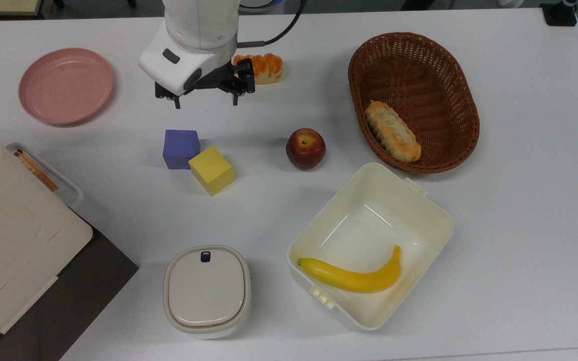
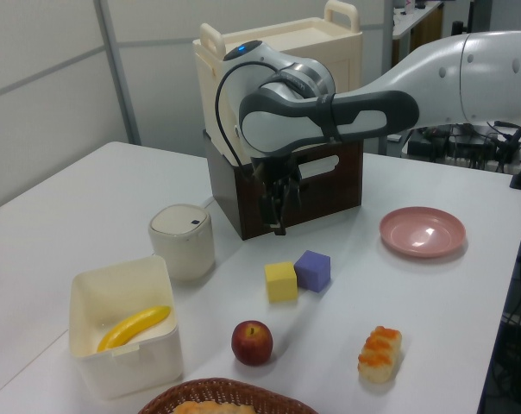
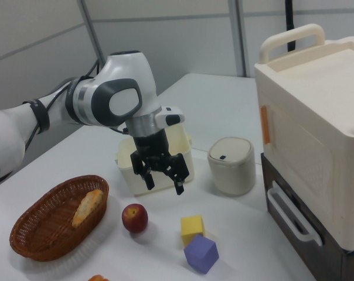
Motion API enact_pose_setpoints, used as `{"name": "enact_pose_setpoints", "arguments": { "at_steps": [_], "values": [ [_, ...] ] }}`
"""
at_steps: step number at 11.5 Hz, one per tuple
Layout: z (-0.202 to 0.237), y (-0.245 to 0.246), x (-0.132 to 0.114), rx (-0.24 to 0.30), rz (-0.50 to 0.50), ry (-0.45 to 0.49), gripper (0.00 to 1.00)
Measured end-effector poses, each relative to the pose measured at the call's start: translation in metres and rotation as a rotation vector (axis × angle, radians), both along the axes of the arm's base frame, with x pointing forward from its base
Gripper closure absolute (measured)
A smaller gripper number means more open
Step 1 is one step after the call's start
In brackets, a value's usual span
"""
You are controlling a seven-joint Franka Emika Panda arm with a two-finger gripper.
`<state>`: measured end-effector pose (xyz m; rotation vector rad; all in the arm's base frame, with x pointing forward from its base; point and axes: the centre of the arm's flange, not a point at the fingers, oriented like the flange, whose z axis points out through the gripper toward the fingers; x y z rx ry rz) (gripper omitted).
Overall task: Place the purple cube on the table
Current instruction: 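Open the gripper and lift it away from the purple cube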
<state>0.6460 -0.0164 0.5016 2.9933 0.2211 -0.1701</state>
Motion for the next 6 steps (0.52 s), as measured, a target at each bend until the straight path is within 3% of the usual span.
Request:
{"name": "enact_pose_setpoints", "arguments": {
  "at_steps": [6],
  "values": [
    [0.0037, -0.0034, 0.001, 0.034, -0.131, -0.026, 0.0]
  ]
}}
